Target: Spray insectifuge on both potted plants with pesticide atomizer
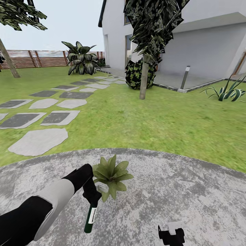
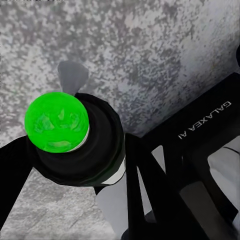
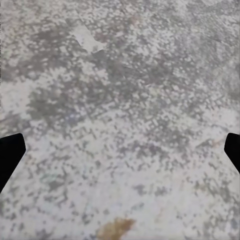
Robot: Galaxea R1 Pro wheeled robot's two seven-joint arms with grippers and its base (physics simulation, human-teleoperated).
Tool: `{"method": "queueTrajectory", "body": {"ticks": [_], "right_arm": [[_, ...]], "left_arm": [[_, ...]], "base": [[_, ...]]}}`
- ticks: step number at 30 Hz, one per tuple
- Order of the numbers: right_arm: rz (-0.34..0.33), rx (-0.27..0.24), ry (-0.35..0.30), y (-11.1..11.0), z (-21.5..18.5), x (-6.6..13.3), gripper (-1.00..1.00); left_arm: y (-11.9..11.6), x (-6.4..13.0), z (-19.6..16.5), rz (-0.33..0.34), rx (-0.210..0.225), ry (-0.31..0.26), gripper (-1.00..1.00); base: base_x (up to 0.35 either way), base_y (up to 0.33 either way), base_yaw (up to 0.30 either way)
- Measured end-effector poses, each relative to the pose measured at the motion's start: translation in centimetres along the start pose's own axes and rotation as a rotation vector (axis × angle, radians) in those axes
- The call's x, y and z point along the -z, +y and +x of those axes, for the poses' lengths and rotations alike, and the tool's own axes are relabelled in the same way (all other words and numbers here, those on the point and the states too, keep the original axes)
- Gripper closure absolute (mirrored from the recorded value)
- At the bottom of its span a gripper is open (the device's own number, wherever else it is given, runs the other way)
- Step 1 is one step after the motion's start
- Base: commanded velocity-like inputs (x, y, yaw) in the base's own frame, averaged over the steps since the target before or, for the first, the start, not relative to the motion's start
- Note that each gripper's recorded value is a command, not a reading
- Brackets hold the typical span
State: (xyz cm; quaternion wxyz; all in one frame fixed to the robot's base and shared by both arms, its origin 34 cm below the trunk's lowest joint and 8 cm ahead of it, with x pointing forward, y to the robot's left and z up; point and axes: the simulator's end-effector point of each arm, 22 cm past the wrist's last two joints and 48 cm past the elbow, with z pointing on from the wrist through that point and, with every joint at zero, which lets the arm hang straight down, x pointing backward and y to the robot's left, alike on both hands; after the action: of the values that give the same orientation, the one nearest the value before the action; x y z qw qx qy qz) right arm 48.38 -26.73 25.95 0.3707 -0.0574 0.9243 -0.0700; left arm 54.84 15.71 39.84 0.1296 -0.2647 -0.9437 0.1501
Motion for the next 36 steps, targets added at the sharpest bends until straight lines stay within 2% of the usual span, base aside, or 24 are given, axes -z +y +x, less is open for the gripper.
{"method": "queueTrajectory", "body": {"ticks": [6, 11, 16, 21, 29, 36], "right_arm": [[0.000, 0.000, -0.001, 0.0, 0.0, 0.0, -1.00], [-0.005, -0.002, 0.009, 0.3, 0.4, 0.1, -1.00], [-0.014, -0.005, 0.021, 0.7, 0.9, 0.2, -1.00], [-0.014, -0.006, 0.022, 0.7, 1.0, 0.3, -1.00], [-0.014, -0.006, 0.021, 0.7, 1.0, 0.3, -1.00], [-0.014, -0.006, 0.021, 0.7, 0.9, 0.3, -1.00]], "left_arm": [[-0.1, 0.2, -0.2, 0.002, -0.001, -0.006, 1.00], [-0.4, -0.4, 0.1, 0.010, 0.000, 0.002, 1.00], [-1.0, -3.0, 2.3, 0.034, 0.009, 0.044, 1.00], [-1.1, -3.9, 3.2, 0.043, 0.013, 0.059, 1.00], [-1.1, -3.8, 3.1, 0.042, 0.015, 0.053, 1.00], [-1.4, -3.6, 2.7, 0.039, 0.004, 0.049, 1.00]], "base": [[0.218, 0.000, 0.000], [0.063, 0.000, 0.000], [0.003, 0.000, 0.000], [0.000, 0.000, 0.000], [0.011, 0.000, 0.000], [0.264, 0.000, 0.000]]}}
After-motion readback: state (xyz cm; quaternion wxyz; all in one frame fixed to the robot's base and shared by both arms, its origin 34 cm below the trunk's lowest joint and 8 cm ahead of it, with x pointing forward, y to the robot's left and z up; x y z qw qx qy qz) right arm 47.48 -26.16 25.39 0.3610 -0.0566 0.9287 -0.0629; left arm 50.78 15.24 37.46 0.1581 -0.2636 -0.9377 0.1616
